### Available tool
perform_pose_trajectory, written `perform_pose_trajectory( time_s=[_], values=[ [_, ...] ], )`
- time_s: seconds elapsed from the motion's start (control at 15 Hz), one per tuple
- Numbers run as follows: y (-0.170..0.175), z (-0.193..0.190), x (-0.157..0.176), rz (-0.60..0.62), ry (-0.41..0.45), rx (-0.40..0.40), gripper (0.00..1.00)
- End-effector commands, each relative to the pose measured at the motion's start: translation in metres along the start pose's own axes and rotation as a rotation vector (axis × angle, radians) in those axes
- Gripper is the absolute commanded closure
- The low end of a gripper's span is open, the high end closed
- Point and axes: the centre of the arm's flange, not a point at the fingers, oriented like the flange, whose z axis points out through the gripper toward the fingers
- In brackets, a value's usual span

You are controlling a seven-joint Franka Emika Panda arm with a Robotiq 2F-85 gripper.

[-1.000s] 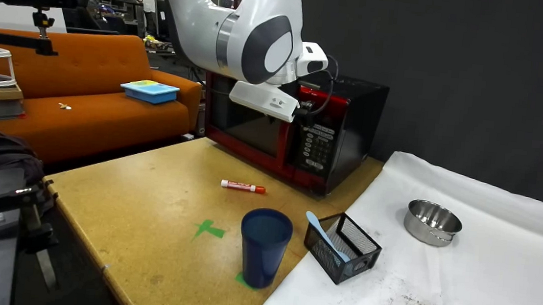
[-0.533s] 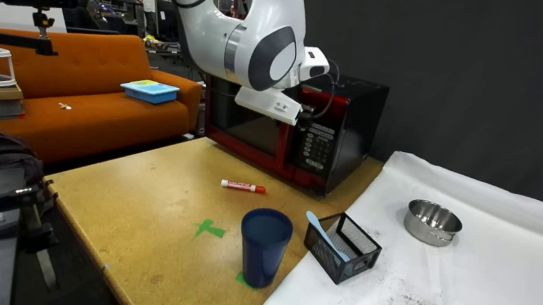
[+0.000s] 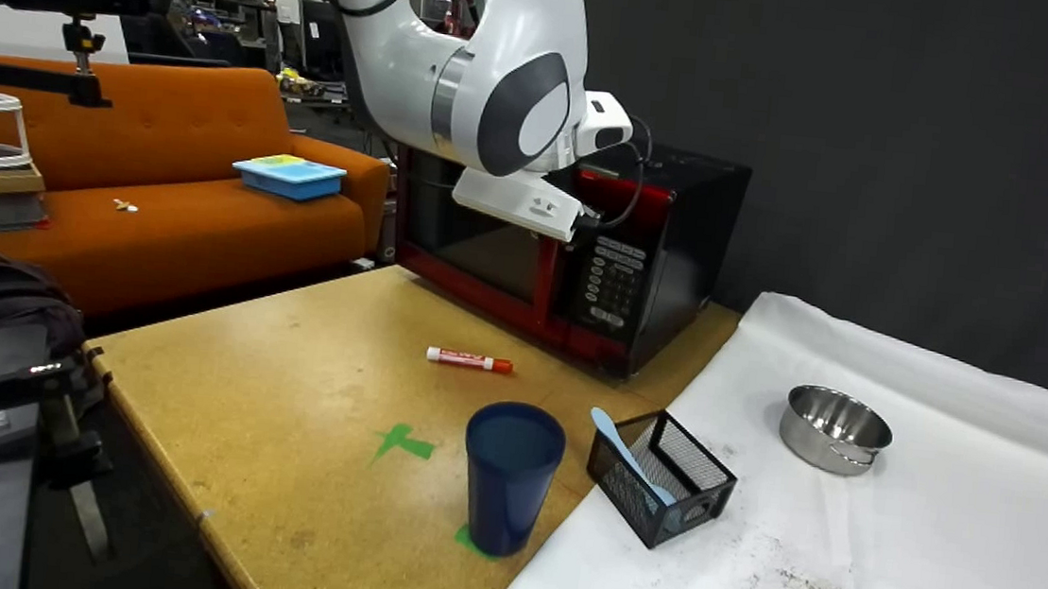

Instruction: Open the microwave door

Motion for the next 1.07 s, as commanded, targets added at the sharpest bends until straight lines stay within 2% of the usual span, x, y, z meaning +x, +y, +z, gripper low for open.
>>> perform_pose_trajectory(
  time_s=[0.0,0.33,1.0],
  values=[
    [0.008,0.001,0.000,0.000,-0.003,0.001,0.93],
    [0.008,-0.012,-0.019,0.028,-0.006,-0.016,0.93],
    [0.010,-0.050,-0.091,0.128,0.080,-0.060,0.93]
  ],
)
